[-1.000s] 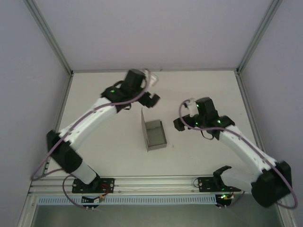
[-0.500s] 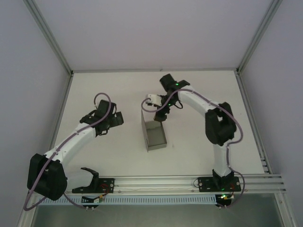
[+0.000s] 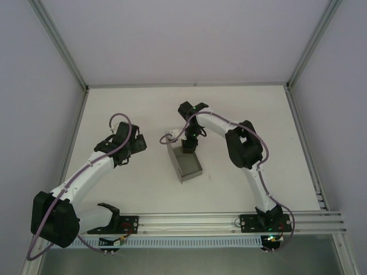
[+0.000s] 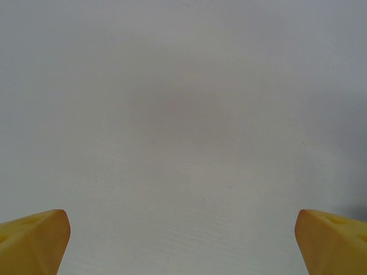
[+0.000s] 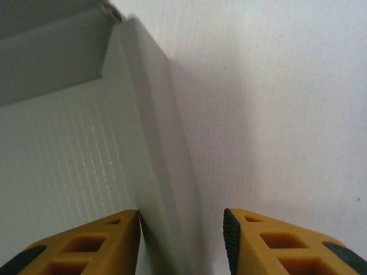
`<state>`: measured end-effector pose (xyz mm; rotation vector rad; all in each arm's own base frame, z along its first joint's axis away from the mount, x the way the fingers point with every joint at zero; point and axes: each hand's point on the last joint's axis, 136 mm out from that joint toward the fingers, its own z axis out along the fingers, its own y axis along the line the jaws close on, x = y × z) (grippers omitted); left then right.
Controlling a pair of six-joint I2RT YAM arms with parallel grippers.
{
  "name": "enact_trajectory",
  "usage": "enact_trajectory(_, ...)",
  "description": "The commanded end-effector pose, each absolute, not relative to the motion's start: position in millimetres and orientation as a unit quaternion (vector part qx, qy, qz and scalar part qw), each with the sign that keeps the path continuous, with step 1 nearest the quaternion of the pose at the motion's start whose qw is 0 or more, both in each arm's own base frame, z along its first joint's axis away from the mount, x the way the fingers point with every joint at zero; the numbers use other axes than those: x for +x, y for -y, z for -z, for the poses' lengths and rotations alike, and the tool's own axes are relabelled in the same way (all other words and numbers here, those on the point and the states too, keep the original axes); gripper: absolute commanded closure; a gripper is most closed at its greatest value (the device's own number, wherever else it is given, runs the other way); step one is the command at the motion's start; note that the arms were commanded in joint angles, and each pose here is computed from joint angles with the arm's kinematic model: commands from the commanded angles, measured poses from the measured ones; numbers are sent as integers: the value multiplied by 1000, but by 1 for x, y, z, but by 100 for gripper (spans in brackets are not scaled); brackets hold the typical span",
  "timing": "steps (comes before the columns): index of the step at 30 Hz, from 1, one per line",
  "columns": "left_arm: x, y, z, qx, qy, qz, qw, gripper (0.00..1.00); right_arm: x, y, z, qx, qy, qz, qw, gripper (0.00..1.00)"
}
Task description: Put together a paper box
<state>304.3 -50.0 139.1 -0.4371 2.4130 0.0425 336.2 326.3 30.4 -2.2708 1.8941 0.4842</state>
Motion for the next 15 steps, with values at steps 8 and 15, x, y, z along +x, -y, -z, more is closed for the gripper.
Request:
enact_trajectory(8,301,42,-139,-174,-926,-33,334,0,337,-330,-21,-723,-670,-153,67,91)
enact_trajectory(15,292,21,-149,-231,-909,-65,342,0,349,-306,-31,-504,-852,-95,105,100)
